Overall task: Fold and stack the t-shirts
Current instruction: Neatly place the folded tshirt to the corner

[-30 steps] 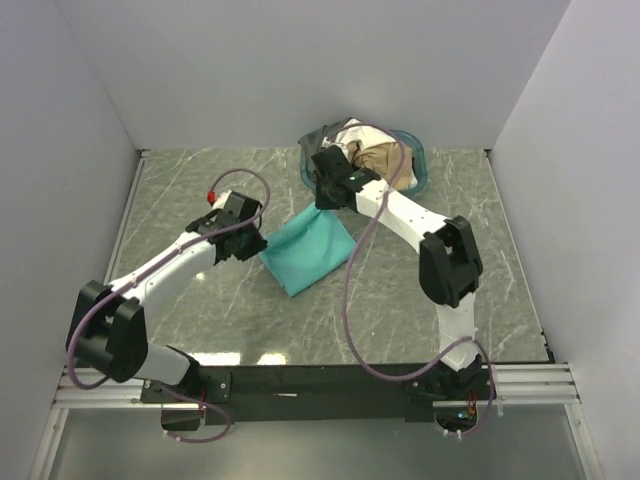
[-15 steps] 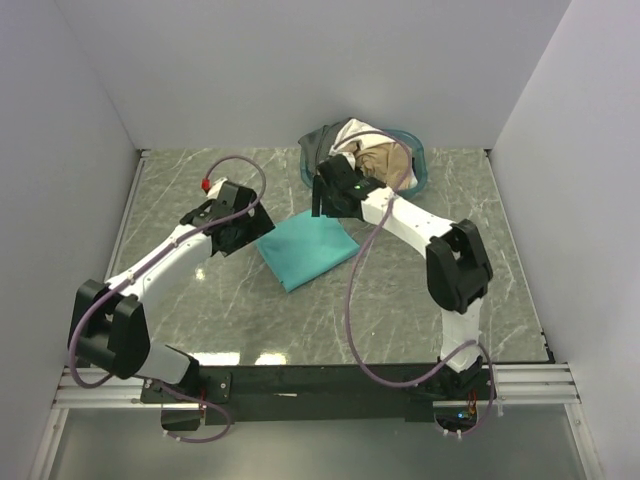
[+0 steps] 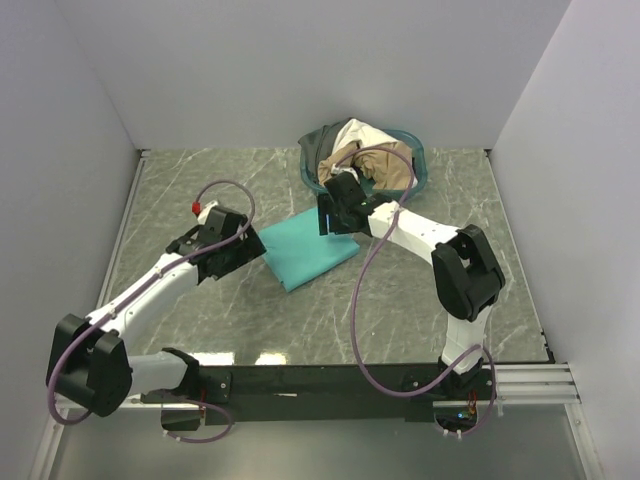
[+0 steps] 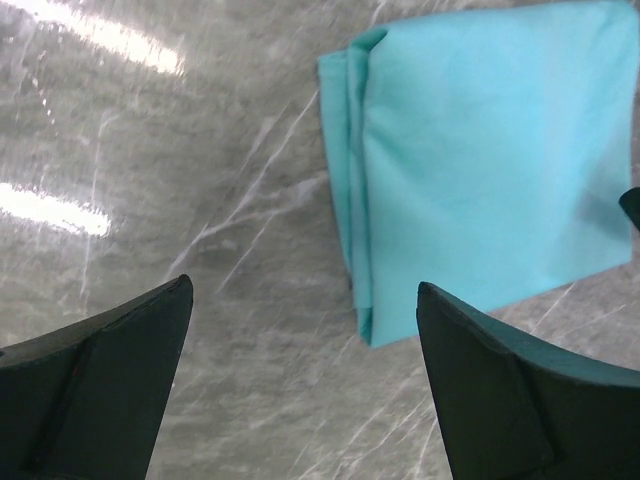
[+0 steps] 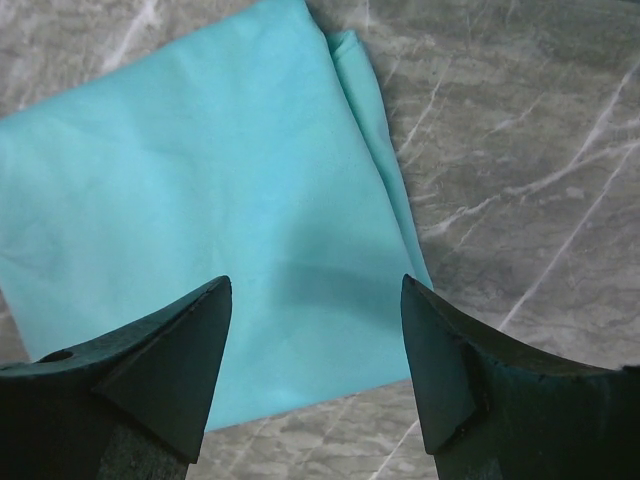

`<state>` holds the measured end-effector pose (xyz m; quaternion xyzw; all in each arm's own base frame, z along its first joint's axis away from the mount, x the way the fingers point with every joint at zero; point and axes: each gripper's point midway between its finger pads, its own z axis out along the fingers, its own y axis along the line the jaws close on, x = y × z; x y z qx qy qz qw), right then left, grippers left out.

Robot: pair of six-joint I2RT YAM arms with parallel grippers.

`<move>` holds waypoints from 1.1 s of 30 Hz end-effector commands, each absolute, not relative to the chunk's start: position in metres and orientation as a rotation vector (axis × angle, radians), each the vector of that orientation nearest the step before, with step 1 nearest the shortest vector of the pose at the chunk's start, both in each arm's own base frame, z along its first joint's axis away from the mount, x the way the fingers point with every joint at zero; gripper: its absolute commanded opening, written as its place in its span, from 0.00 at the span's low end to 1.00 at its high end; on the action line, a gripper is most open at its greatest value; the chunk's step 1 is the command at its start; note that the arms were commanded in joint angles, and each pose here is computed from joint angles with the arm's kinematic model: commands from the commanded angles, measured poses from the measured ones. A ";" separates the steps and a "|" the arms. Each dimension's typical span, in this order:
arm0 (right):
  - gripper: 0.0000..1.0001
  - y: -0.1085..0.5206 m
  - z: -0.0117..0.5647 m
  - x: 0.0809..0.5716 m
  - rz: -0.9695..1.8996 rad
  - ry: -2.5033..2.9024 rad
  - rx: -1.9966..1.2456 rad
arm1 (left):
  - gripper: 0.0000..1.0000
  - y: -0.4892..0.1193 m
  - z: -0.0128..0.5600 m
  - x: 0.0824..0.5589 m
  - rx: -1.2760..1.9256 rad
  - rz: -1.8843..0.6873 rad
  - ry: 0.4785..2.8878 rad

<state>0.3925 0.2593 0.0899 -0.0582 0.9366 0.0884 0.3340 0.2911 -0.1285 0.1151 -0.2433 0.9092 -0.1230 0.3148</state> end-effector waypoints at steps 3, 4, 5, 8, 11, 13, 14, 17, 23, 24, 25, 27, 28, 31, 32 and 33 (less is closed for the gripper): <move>0.73 0.263 0.072 0.392 0.235 2.457 -0.243 | 1.00 -0.128 0.112 0.276 -0.656 -0.377 2.385; 0.72 0.264 0.067 0.391 0.240 2.469 -0.250 | 0.99 -0.126 0.108 0.272 -0.666 -0.368 2.392; 0.72 0.264 0.059 0.389 0.234 2.489 -0.253 | 0.99 -0.126 0.108 0.270 -0.667 -0.378 2.389; 0.71 0.264 0.046 0.388 0.226 2.518 -0.240 | 0.99 -0.126 0.103 0.265 -0.675 -0.392 2.399; 0.67 0.266 0.037 0.386 0.238 2.540 -0.228 | 1.00 -0.125 0.099 0.261 -0.684 -0.379 2.413; 0.65 0.265 0.031 0.383 0.241 2.552 -0.209 | 0.99 -0.122 0.098 0.259 -0.693 -0.365 2.414; 0.63 0.265 0.030 0.381 0.246 2.554 -0.200 | 1.00 -0.122 0.099 0.259 -0.696 -0.370 2.409; 0.53 0.266 0.026 0.370 0.296 2.566 -0.193 | 0.99 -0.122 0.103 0.259 -0.708 -0.383 2.399; 0.04 0.243 0.023 0.348 0.254 2.564 -0.149 | 0.99 -0.121 0.112 0.259 -0.707 -0.390 2.374; 0.02 0.233 0.023 0.348 0.204 2.557 -0.128 | 0.99 -0.121 0.112 0.260 -0.706 -0.388 2.374; 0.00 0.223 0.020 0.341 0.161 2.568 -0.112 | 1.00 -0.120 0.112 0.260 -0.709 -0.385 2.375; 0.00 0.204 0.018 0.336 0.071 2.573 -0.084 | 0.99 -0.121 0.110 0.260 -0.706 -0.385 2.378; 0.00 0.195 0.015 0.328 0.036 2.591 -0.072 | 1.00 -0.121 0.110 0.260 -0.707 -0.384 2.379; 0.00 0.162 0.007 0.317 -0.057 2.621 0.002 | 1.00 -0.122 0.108 0.262 -0.706 -0.383 2.385; 0.00 0.146 0.006 0.319 -0.091 2.627 0.051 | 0.99 -0.123 0.108 0.262 -0.706 -0.385 2.385; 0.00 0.134 0.002 0.317 -0.109 2.637 0.085 | 0.99 -0.123 0.109 0.264 -0.706 -0.388 2.379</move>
